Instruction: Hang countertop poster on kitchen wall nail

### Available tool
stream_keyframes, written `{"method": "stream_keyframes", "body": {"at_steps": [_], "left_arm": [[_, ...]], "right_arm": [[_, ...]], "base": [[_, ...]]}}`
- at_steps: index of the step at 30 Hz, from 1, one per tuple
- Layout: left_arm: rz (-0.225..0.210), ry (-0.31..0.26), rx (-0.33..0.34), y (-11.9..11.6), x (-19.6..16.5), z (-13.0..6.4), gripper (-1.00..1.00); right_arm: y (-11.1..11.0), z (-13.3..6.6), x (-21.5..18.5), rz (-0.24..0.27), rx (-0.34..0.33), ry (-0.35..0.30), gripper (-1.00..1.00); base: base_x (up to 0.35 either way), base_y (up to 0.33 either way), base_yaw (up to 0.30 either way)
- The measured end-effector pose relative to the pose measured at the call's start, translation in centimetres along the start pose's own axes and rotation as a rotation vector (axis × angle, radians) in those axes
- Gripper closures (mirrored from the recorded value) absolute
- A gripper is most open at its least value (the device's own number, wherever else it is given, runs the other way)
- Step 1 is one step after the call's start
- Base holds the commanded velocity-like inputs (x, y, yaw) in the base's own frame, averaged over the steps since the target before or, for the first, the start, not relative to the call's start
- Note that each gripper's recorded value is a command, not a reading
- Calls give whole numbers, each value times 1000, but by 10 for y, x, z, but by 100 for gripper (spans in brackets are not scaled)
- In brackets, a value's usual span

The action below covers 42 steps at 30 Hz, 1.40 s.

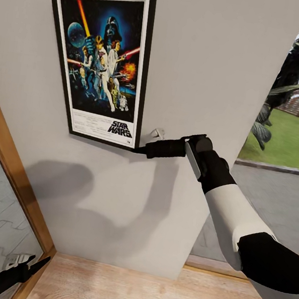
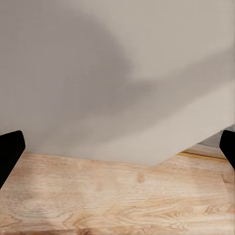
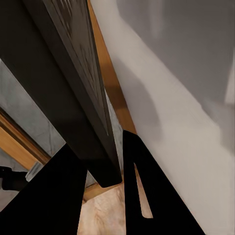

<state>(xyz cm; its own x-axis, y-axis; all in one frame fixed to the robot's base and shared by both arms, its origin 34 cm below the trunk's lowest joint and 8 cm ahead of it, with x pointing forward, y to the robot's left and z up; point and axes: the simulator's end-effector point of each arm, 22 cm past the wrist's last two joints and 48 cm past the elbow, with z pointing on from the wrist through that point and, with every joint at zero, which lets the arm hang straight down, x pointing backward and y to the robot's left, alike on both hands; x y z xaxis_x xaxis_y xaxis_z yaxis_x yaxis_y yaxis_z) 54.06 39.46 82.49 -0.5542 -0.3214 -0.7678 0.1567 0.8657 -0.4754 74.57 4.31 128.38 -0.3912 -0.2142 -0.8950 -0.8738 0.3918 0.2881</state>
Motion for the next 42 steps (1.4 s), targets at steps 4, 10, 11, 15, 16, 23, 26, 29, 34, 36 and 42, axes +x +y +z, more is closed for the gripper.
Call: {"method": "stream_keyframes", "body": {"at_steps": [4, 10, 11, 15, 16, 23, 26, 29, 34, 36, 42], "left_arm": [[0, 0, 0, 0, 0, 0, -100], [1, -1, 1, 0, -1, 0, -100], [1, -1, 2, -1, -1, 0, -100], [1, -2, 2, -1, -1, 0, -100], [2, -2, 2, -1, -1, 0, -100], [2, -2, 3, -1, -1, 1, -100], [2, -2, 3, -1, -1, 1, -100], [2, -2, 3, -1, -1, 1, -100], [2, -2, 3, -1, -1, 1, -100], [2, -2, 3, -1, -1, 1, -100], [2, -2, 2, -1, -1, 1, -100]], "right_arm": [[-2, 1, 3, 10, 2, 6, 100], [-6, 3, 10, 32, 2, 17, 100], [-6, 3, 10, 33, 2, 18, 100], [-7, 3, 11, 37, 2, 20, 100], [-8, 3, 12, 38, 2, 20, 100], [-7, 4, 12, 38, 2, 20, 100], [-7, 4, 12, 39, 1, 20, 100], [-7, 4, 12, 38, 1, 20, 100], [-7, 4, 11, 38, 1, 20, 100], [-7, 4, 11, 37, 1, 20, 100], [-7, 3, 10, 37, 1, 19, 100]], "base": [[0, 0, 0], [0, 0, 0], [0, 0, 0], [0, 0, 0], [0, 0, 0], [0, 0, 0], [0, 0, 0], [0, 0, 0], [0, 0, 0], [0, 0, 0], [0, 0, 0]]}}
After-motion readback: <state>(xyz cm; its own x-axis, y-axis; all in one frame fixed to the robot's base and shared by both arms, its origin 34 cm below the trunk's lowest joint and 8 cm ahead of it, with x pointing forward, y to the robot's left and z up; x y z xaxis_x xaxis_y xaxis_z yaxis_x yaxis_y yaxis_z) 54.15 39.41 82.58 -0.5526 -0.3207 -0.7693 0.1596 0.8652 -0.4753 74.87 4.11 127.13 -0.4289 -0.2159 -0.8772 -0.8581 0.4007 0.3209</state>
